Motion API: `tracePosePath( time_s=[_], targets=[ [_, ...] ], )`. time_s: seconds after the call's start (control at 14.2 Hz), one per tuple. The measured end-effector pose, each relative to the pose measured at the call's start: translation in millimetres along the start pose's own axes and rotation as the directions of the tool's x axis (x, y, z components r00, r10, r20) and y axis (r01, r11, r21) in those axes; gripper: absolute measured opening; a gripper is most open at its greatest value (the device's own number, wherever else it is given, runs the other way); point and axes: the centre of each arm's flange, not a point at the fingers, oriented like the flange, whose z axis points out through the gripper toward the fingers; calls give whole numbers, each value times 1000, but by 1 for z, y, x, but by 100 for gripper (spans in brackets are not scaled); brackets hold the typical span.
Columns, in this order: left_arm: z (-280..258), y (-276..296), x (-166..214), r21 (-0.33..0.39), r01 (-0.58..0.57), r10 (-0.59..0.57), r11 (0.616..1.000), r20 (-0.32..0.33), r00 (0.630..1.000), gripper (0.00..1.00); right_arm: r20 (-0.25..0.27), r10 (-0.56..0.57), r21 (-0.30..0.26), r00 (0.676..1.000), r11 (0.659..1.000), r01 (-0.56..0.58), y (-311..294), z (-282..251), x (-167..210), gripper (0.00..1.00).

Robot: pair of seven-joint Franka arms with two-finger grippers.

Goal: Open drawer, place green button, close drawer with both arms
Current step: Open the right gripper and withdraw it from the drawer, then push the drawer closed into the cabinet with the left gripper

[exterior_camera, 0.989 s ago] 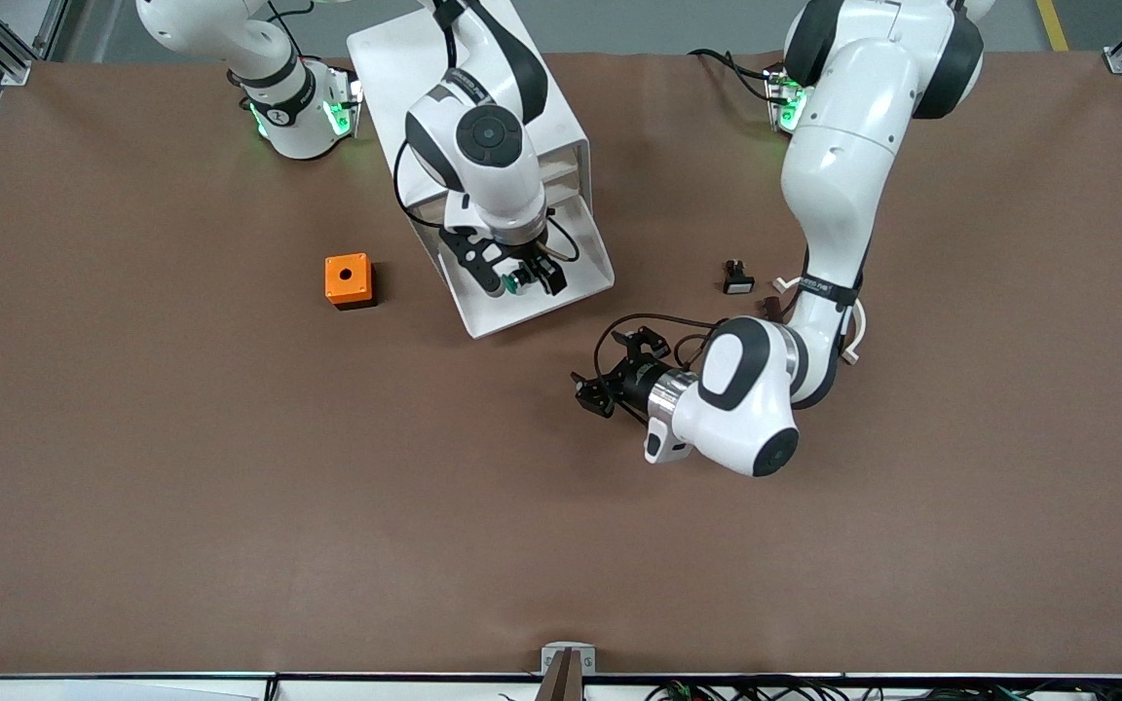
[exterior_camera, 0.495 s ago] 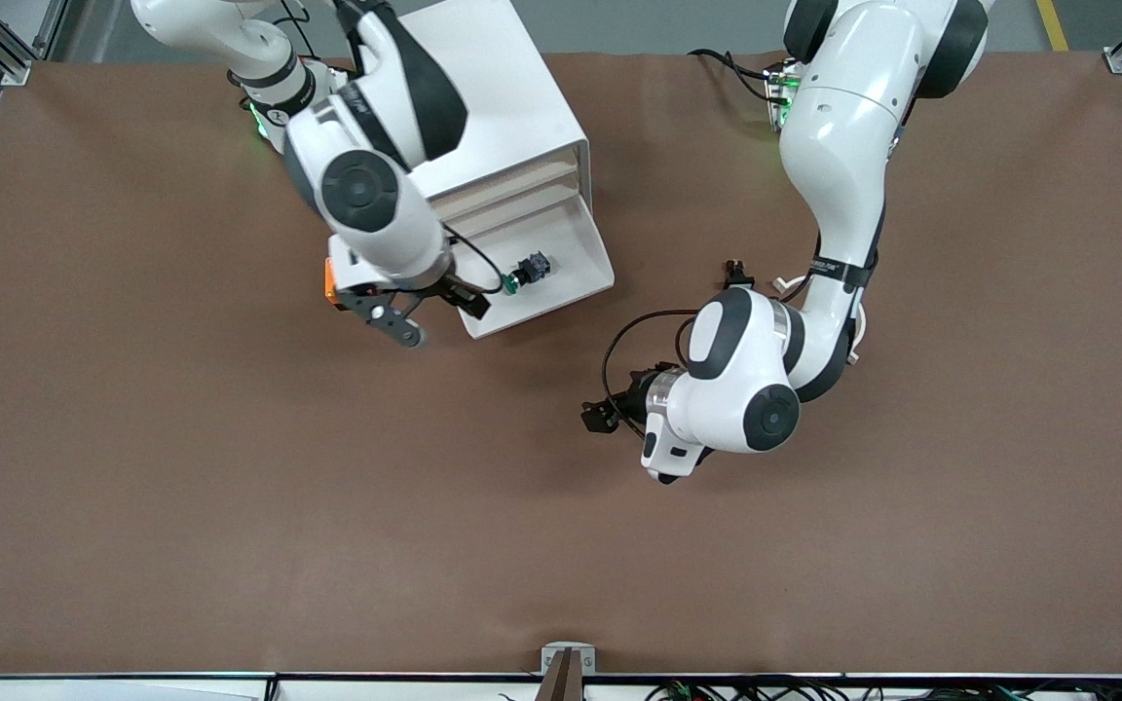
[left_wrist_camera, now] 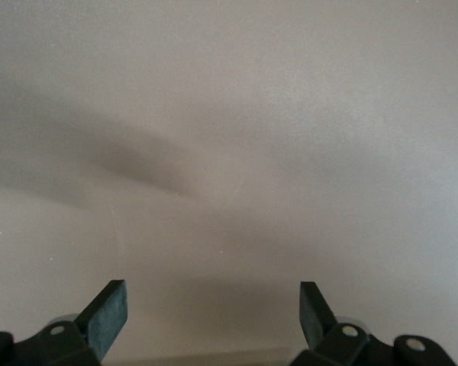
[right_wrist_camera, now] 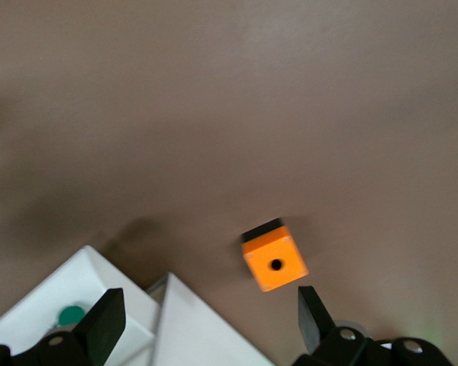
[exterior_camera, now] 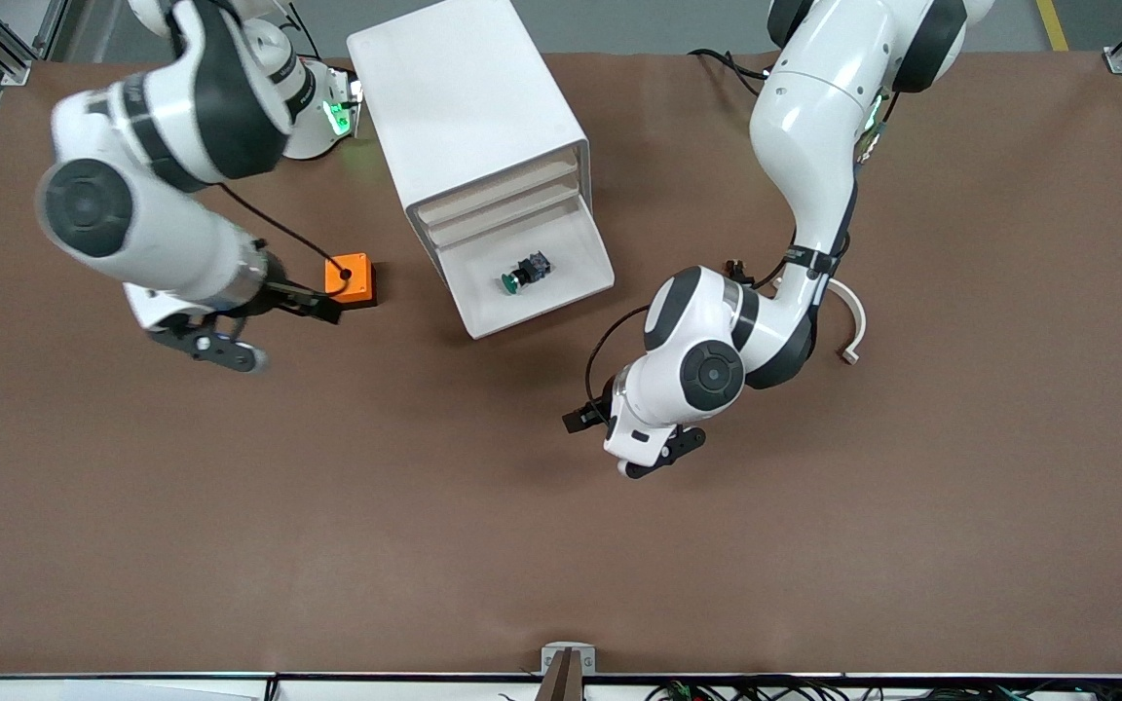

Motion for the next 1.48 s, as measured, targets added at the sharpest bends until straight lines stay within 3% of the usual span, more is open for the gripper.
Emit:
tracePosePath(
  time_s=[0.42, 0.57, 0.78, 1.06, 1.48],
  targets=[
    [14, 7, -13, 7, -33, 33, 999, -86, 996, 100, 13, -159, 47, 987, 986, 158, 142, -46, 35, 100],
    [26, 7, -31, 14, -33, 34, 999, -114, 993, 100, 14, -191, 5, 982, 982, 191, 169, -59, 37, 100],
    [37, 4, -69, 59, -20, 27, 998, -128, 991, 100, -1, -273, -58, 962, 960, 273, 180, -76, 37, 100],
    [55, 2, -116, 139, -4, 27, 990, -159, 987, 100, -10, -272, -54, 962, 961, 271, 196, -86, 38, 100],
    [77, 13, -164, 167, 29, 1, 985, -175, 985, 100, -5, -260, -51, 966, 964, 260, 202, -84, 40, 100]
  ],
)
